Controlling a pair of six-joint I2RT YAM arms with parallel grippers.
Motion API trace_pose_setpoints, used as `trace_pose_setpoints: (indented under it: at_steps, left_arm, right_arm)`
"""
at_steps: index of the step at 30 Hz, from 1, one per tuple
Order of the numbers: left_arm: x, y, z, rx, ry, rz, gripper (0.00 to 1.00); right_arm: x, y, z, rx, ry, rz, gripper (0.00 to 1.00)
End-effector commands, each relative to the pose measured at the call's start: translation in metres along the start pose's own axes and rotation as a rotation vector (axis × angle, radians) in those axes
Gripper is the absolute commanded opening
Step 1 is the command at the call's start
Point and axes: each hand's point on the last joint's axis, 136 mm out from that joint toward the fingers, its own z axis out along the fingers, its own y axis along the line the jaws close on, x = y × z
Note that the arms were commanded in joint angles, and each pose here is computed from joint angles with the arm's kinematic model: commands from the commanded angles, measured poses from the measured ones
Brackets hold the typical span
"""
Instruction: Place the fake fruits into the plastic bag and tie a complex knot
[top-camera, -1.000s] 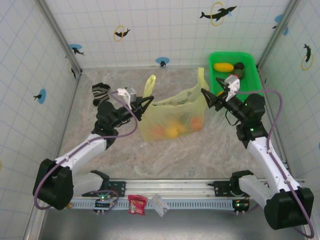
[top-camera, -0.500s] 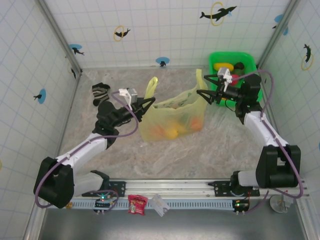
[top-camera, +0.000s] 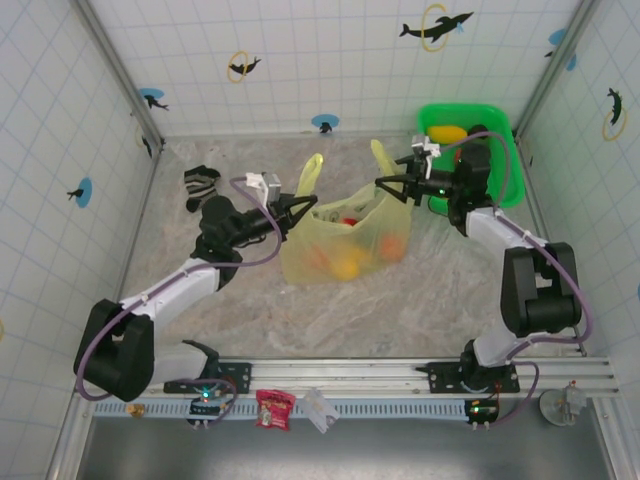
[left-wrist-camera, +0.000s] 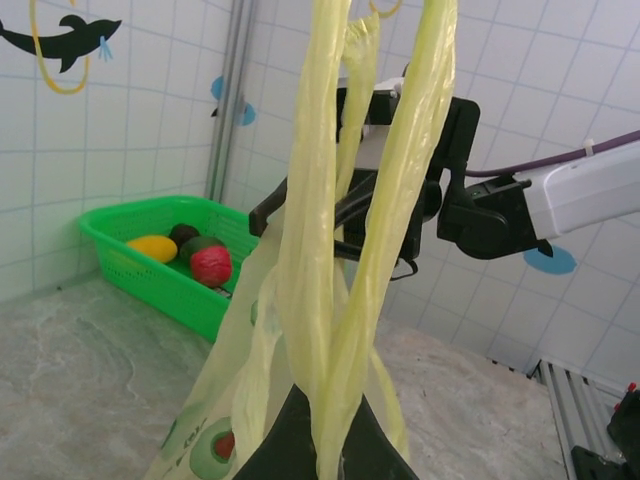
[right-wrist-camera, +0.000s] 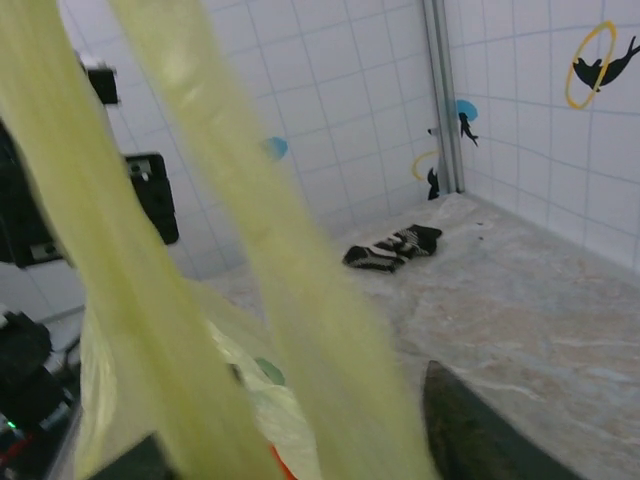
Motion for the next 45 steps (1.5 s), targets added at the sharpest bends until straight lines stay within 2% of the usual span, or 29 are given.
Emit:
trace_pose_setpoints:
  at_steps: [1,3,6,7,10,13,17,19,21,23,26,32,40,45]
  left_arm:
    - [-0.017,-0.004,0.004,0.033,-0.019,0.024,0.00]
    - [-0.020,-0.003,0.005,0.034,-0.020,0.025,0.00]
    - [-0.024,-0.003,0.006,0.031,-0.023,0.025,0.00]
    - [-0.027,-0.003,0.006,0.030,-0.027,0.029,0.00]
    - [-0.031,0.002,0.007,0.001,-0.025,0.021,0.00]
    - [-0.031,0.012,0.012,-0.047,0.024,-0.005,0.00]
    - [-0.025,0.033,0.019,-0.136,0.103,-0.104,0.00]
    - [-0.013,0.037,0.023,-0.132,0.165,-0.173,0.00]
    - [-0.016,0.029,0.031,-0.075,0.198,-0.207,0.00]
    - [-0.005,0.023,0.038,-0.059,0.251,-0.245,0.00]
    - [0.007,0.010,0.046,-0.012,0.326,-0.284,0.00]
    - [0.019,-0.003,0.046,0.047,0.383,-0.241,0.00]
    - [0.019,-0.024,0.046,0.165,0.387,-0.182,0.00]
    - [0.018,-0.028,0.047,0.164,0.392,-0.138,0.00]
  right_arm:
    - [-0.037,0.007,0.007,-0.038,-0.057,-0.092,0.30]
    - [-0.044,0.006,0.009,-0.035,-0.067,-0.097,0.23]
    - [-0.051,0.010,0.013,-0.045,-0.074,-0.114,0.01]
    - [-0.053,0.012,0.014,-0.044,-0.077,-0.119,0.00]
    - [-0.057,0.016,0.016,-0.010,-0.093,-0.150,0.00]
    - [-0.063,0.017,0.013,0.111,-0.103,-0.226,0.00]
    - [-0.049,0.024,0.015,0.311,-0.012,-0.392,0.00]
    - [-0.044,0.038,0.014,0.333,0.004,-0.446,0.00]
    - [-0.036,0.051,0.017,0.344,0.039,-0.498,0.00]
    - [-0.022,0.062,0.025,0.360,0.131,-0.587,0.00]
    - [-0.009,0.077,0.030,0.340,0.191,-0.692,0.00]
    - [0.012,0.079,0.032,0.263,0.326,-0.716,0.00]
    - [0.023,0.088,0.040,0.144,0.382,-0.713,0.00]
    - [0.020,0.095,0.047,0.088,0.367,-0.683,0.00]
